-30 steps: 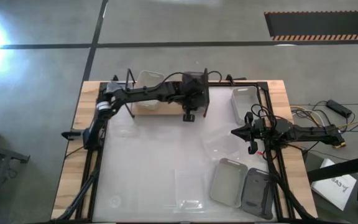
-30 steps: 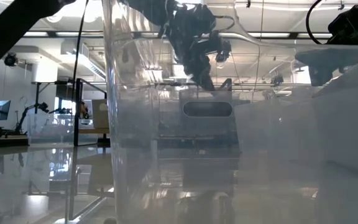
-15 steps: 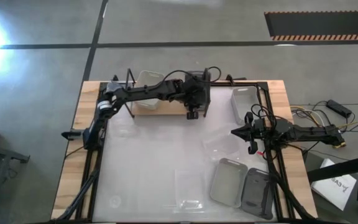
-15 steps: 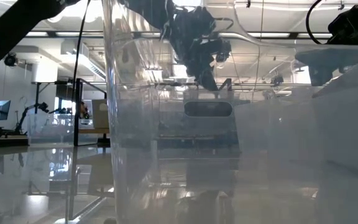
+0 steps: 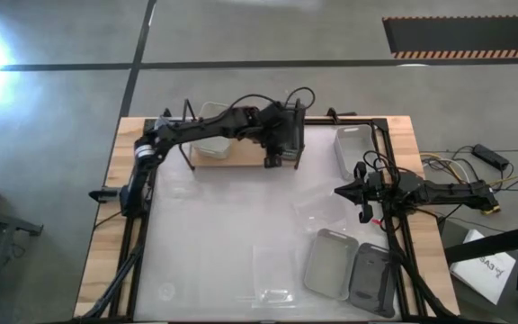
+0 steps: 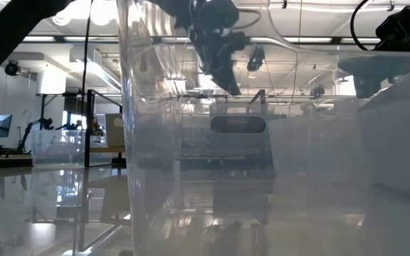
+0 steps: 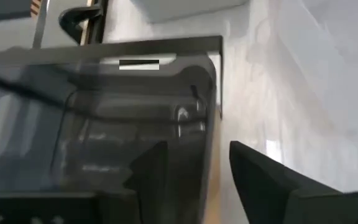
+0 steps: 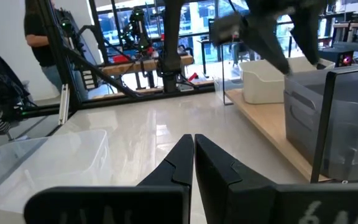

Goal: Stack baskets on shelf by color
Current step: Adjust the gray bin on the shelf

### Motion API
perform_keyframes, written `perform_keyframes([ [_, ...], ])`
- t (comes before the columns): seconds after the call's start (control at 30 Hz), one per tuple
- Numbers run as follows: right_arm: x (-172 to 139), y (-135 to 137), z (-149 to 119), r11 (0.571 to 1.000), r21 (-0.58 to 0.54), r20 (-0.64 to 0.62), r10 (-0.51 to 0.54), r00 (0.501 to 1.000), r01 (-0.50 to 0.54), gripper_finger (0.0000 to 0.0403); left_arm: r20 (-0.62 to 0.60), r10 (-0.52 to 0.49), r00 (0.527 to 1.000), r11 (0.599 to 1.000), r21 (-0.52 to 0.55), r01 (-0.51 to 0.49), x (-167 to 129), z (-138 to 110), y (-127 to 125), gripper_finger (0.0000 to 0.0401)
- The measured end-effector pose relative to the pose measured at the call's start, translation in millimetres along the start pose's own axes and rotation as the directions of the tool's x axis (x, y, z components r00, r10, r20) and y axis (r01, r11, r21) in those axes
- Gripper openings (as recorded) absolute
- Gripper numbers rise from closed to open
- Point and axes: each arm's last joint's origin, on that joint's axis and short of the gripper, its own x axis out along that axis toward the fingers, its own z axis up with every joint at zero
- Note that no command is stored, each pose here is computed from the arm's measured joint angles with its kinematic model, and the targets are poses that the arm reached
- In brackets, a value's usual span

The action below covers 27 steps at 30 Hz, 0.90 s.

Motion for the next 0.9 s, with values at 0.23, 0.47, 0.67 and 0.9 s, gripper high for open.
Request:
perform_keyframes([
  [0.23, 0.0, 0.0, 0.0, 1.0, 0.0, 0.0, 0.0, 1.0, 0.0, 0.0009, -0.242, -0.029, 0.97, 1.0, -0.002, 0.029, -62.9, -22.8, -10.2, 0.0173],
  [0.47, 0.0, 0.0, 0.1, 1.0, 0.0, 0.0, 0.0, 1.0, 0.0, 0.0009, -0.418, -0.042, 0.907, 0.997, -0.078, 0.011, -96.2, -60.8, -13.3, 0.0173],
  [0.67, 0.0, 0.0, 0.0, 1.0, 0.0, 0.0, 0.0, 1.0, 0.0, 0.0009, -0.545, 0.119, 0.83, 0.992, 0.021, -0.128, -81.7, -108.0, -8.9, 0.0173],
  [0.9, 0.0, 0.0, 0.0, 1.0, 0.0, 0.0, 0.0, 1.0, 0.0, 0.0009, -0.567, 0.121, 0.814, 0.993, 0.073, -0.097, -52.8, -145.6, -4.0, 0.0172],
])
